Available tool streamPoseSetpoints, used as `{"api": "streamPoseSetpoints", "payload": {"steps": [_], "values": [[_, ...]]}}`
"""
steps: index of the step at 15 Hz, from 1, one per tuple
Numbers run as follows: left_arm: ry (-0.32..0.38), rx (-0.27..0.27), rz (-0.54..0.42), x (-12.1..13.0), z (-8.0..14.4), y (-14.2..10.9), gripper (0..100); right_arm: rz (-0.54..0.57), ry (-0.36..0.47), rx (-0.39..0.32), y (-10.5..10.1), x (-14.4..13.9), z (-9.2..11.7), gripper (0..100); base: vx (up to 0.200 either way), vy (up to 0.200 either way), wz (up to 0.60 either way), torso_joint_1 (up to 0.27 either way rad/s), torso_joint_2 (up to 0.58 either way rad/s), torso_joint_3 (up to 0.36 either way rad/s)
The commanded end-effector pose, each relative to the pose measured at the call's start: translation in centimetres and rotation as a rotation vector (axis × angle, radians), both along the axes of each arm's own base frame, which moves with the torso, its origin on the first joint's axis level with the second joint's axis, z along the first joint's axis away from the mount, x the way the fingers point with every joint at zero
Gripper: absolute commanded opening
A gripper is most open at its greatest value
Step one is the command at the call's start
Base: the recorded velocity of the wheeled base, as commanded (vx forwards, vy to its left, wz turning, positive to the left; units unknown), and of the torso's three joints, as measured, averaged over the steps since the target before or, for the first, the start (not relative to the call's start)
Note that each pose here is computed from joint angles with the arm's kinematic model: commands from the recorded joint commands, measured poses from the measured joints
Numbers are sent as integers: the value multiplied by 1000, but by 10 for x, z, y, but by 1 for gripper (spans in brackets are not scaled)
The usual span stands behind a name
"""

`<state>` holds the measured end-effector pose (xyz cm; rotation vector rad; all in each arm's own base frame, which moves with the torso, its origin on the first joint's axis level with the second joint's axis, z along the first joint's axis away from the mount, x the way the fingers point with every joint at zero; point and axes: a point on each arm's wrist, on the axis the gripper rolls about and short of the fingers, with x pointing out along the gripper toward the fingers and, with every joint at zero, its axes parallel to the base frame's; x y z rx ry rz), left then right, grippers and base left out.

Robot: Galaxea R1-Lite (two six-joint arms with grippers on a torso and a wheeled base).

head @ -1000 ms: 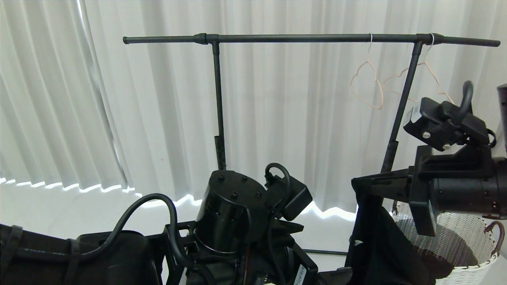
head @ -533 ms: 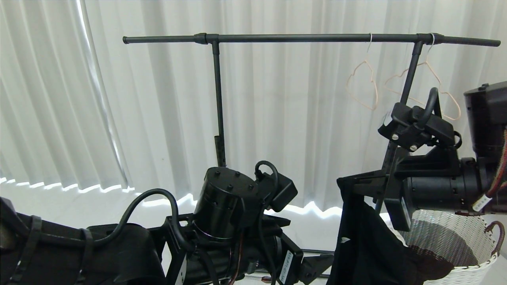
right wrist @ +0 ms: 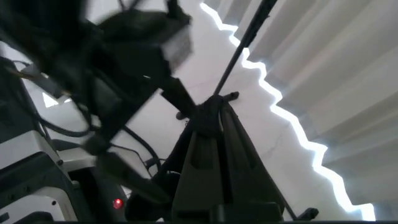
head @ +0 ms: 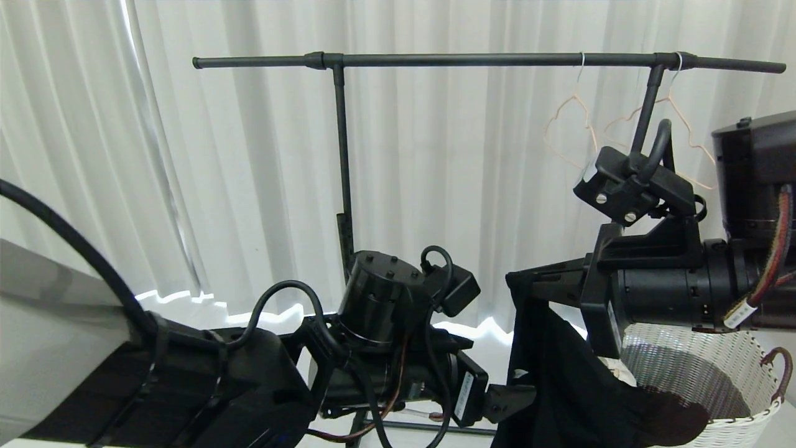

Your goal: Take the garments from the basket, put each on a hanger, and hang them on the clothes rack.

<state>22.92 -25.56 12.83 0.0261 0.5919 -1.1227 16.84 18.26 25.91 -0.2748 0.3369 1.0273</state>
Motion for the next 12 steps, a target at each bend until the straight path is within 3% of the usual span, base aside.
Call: {"api": "streamPoseSetpoints", "payload": {"steps": [1,4,8,12], "values": [[30,34,26,14,-19,-2,100,5,-5,4,2,0,2,0,0,0,0,0,0,0],[15,143,168,21,-46,-2,100,0,-9,8,-3,-4,5,0,0,0,0,0,0,0],[16,147,165,12,-51,8,100,-6,-5,4,-6,-5,6,0,0,0,0,0,0,0],[-47,164,129,-6,-67,24,100,-33,-13,-4,-7,-3,6,0,0,0,0,0,0,0]]}}
